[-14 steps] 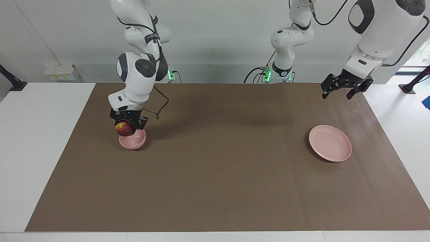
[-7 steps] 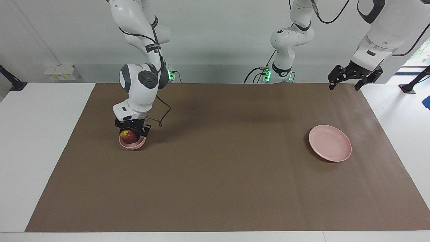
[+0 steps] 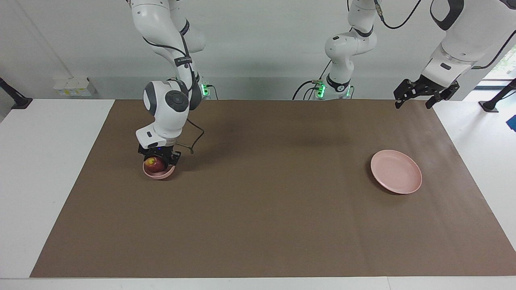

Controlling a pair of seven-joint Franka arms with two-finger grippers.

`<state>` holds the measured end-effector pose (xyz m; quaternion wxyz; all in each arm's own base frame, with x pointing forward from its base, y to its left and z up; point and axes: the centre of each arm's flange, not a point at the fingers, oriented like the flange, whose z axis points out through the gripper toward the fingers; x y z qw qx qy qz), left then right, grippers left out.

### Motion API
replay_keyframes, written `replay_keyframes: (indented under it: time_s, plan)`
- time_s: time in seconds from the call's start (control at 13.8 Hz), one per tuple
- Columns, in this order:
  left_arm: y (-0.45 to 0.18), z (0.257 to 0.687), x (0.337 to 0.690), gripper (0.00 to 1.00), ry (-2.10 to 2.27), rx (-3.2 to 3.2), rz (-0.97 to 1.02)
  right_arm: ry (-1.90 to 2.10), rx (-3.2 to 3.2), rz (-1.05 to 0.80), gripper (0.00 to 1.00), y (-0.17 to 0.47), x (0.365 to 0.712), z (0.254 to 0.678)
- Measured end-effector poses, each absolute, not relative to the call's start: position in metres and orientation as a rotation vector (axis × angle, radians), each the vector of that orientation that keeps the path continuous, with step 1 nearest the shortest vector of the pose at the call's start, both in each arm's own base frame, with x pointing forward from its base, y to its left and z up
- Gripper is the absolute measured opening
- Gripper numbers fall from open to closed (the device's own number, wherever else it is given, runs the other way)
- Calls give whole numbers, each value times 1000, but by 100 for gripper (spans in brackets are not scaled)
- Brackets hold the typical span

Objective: Move apple from plate to bowl
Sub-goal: 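Carry the apple with the right gripper over the pink bowl and lower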

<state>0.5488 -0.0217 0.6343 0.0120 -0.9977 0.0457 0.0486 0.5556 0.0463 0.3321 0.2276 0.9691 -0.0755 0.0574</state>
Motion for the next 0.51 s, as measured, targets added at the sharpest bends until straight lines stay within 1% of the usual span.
replay_keyframes:
  time_s: [0.07,0.15,0.36,0.51]
  plan:
    - [-22,634,549,100,143,-3111,151,-208,2670,158,90,46,556,332]
    - [-22,634,549,100,143,-3111,151,-208,2670,159,99,47,556,332]
    - [-22,634,549,100,143,-3111,152,-204,2671,169,100,49,557,336]
    - [-22,634,549,100,143,-3111,152,-210,2669,188,100,51,558,347]
